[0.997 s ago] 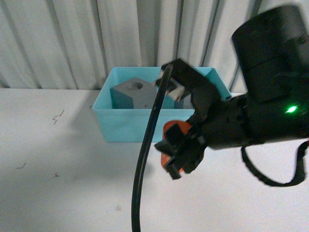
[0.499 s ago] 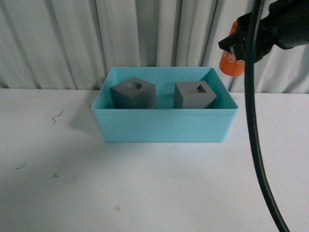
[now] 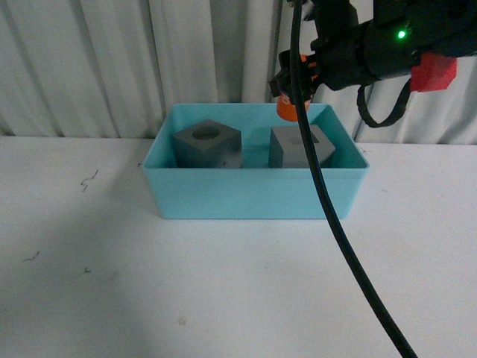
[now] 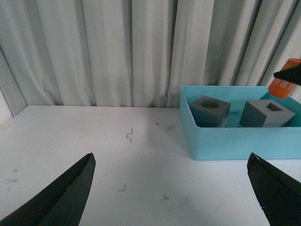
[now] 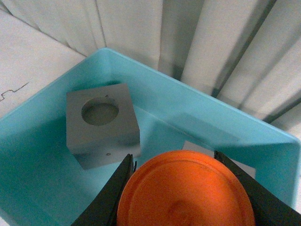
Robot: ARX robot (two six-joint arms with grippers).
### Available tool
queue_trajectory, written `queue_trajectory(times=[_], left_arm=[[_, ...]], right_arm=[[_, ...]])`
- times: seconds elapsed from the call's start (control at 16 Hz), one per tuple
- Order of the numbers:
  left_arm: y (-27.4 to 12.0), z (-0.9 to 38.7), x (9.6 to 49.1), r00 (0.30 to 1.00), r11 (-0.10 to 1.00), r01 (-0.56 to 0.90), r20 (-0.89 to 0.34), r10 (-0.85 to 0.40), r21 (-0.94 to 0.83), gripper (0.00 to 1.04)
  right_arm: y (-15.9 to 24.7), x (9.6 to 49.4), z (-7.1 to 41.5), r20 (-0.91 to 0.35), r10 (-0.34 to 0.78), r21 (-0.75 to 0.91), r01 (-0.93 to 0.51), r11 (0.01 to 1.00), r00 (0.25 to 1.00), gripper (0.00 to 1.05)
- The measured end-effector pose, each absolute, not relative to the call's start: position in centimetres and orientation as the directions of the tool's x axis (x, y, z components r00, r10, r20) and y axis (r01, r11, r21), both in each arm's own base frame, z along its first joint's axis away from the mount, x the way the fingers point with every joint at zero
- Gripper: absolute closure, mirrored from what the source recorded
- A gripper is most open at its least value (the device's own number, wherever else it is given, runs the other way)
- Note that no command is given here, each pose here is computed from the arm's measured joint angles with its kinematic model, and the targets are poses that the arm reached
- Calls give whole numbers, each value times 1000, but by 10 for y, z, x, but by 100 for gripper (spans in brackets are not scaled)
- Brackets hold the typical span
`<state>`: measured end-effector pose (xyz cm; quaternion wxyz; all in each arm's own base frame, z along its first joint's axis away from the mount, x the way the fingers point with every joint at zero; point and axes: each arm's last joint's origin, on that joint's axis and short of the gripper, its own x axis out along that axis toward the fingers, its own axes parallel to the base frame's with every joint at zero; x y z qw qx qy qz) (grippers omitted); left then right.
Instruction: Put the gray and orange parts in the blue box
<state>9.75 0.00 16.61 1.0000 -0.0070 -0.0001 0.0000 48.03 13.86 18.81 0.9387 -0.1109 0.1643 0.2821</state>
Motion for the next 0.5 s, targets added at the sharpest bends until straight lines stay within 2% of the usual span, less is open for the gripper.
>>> queue_trajectory(times=[0.5], left_arm=[[0,166,97,1000,1000,0,0,0,-14,7]], right_arm=[[182,499,152,-425,541,-21,-605,796,726,58]])
